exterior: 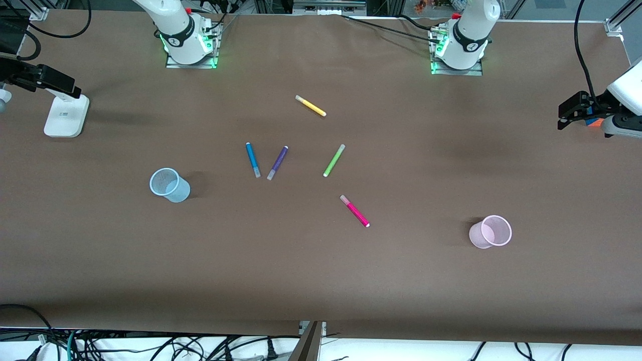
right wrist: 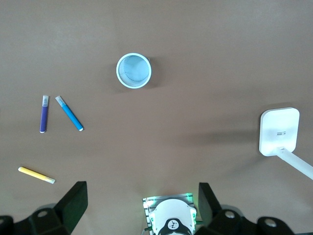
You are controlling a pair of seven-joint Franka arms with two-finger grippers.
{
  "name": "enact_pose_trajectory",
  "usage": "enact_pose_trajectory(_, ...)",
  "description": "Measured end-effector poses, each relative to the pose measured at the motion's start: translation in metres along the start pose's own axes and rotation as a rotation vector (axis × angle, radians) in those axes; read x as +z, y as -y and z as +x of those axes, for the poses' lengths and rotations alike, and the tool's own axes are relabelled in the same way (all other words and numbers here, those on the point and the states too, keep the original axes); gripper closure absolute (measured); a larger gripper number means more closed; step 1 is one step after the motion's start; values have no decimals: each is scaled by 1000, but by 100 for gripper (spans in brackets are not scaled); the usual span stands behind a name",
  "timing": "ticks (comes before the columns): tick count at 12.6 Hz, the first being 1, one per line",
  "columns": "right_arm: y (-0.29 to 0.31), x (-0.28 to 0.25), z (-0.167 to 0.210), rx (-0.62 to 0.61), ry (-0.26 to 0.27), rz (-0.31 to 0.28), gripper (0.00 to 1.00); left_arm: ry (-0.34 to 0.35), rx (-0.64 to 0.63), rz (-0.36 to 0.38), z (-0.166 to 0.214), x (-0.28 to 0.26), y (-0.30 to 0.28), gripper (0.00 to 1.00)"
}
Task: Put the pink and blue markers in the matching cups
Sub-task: 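Move the right gripper out from rest toward the blue marker, then lower the right gripper over the blue marker beside the purple one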
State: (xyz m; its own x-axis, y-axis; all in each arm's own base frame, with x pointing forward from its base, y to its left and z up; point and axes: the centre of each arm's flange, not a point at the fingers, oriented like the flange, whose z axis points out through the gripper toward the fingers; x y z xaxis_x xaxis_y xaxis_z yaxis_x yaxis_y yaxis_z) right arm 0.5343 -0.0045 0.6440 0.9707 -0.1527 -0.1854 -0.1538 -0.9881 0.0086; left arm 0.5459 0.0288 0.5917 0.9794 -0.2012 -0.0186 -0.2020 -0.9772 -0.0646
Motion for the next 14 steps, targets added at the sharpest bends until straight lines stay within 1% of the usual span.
enact_pose_trajectory(5,1,2,2,0,2,-1,0,1,0,0,0,0,0,0)
enact_pose_trajectory(7,4,9,7,-4,16,-5,0,1,-1,0,0,1,0,0)
enact_pose_trajectory(10,29,48,36,-36,77,-27,0,0,-1,0,2,2,1,0)
enact_pose_trajectory(12,60,87,58,-77,125,-51,0,2,-2,-1,4,5,2,0)
enact_pose_trajectory(13,78,107,69,-101,141,-63,0,3,-4,-1,6,6,4,0)
enact_pose_trajectory(14,98,129,80,-128,143,-72,0,3,-6,-2,7,7,5,0)
